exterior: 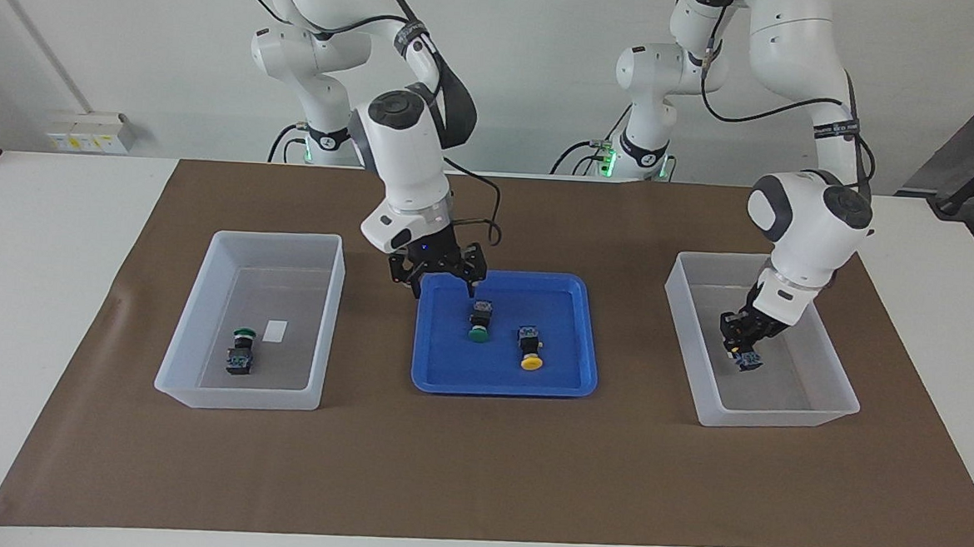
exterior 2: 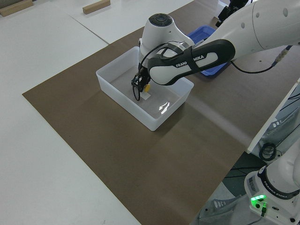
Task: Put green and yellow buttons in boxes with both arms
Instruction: 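Drop the yellow button in the left box while the right gripper releases, then reach both grippers back to the tray for the remaining buttons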
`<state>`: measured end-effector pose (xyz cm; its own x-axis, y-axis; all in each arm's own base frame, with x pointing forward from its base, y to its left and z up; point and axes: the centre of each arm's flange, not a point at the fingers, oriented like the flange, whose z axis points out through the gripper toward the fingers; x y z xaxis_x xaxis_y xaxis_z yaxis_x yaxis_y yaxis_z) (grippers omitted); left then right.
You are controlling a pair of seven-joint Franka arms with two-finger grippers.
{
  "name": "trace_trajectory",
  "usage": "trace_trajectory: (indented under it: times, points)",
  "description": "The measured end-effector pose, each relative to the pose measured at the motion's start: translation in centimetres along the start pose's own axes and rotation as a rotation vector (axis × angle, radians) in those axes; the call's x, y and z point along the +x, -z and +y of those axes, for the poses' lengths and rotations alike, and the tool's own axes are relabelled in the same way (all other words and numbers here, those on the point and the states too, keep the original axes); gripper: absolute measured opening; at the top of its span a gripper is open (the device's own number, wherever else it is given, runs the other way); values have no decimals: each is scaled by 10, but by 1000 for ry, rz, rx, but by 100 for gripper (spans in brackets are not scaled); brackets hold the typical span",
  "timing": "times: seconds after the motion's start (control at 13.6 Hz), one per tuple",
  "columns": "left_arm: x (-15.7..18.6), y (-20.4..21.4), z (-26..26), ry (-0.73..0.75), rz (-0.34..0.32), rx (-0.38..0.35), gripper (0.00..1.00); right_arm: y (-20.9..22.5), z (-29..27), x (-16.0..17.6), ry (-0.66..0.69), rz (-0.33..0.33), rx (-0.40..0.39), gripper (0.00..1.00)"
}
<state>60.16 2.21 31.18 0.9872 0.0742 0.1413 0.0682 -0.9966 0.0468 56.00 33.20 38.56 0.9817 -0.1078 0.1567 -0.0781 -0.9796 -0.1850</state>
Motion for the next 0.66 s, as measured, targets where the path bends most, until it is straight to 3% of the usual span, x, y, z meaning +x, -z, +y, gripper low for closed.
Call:
trace_trajectory:
  times: [0.22,0.29,0.66]
  points:
    - [6,7,3,-8,7,-2,33,-30,-12,-11,32,-11,-9,100]
    - [10,13,3,-11,2,-4,37,-41,-15,-15,39,-6,-20,100]
    - [22,30,3,-12,-1,-6,96,-81,-16,-26,67,3,-84,99]
